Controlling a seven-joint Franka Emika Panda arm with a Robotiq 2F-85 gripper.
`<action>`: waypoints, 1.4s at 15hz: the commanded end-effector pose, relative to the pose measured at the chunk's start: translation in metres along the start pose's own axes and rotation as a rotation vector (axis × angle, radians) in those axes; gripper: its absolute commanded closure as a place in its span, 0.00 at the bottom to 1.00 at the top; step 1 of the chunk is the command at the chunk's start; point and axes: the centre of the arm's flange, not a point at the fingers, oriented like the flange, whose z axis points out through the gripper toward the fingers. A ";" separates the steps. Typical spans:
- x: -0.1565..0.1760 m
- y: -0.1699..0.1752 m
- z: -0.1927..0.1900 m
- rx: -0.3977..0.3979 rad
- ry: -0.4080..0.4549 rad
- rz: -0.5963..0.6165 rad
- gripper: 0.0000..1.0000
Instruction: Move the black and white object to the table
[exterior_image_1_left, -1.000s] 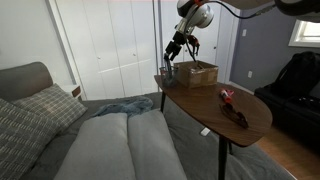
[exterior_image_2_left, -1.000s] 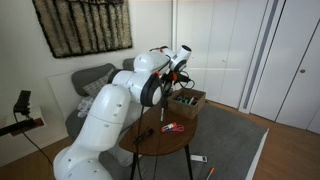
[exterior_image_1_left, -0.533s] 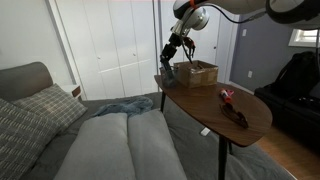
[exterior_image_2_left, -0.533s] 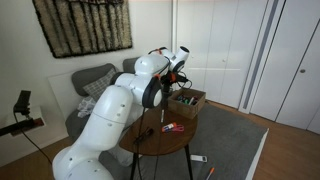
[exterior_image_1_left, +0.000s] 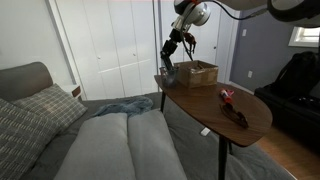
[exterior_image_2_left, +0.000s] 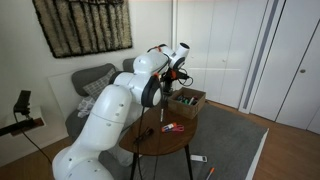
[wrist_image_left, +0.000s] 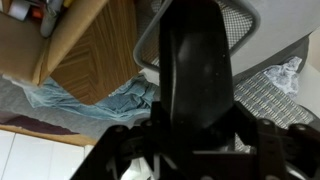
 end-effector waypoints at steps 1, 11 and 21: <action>0.009 -0.037 -0.059 -0.053 0.059 -0.040 0.55; -0.039 -0.148 -0.117 -0.053 -0.359 -0.133 0.55; -0.120 -0.167 -0.006 -0.080 -0.745 0.067 0.55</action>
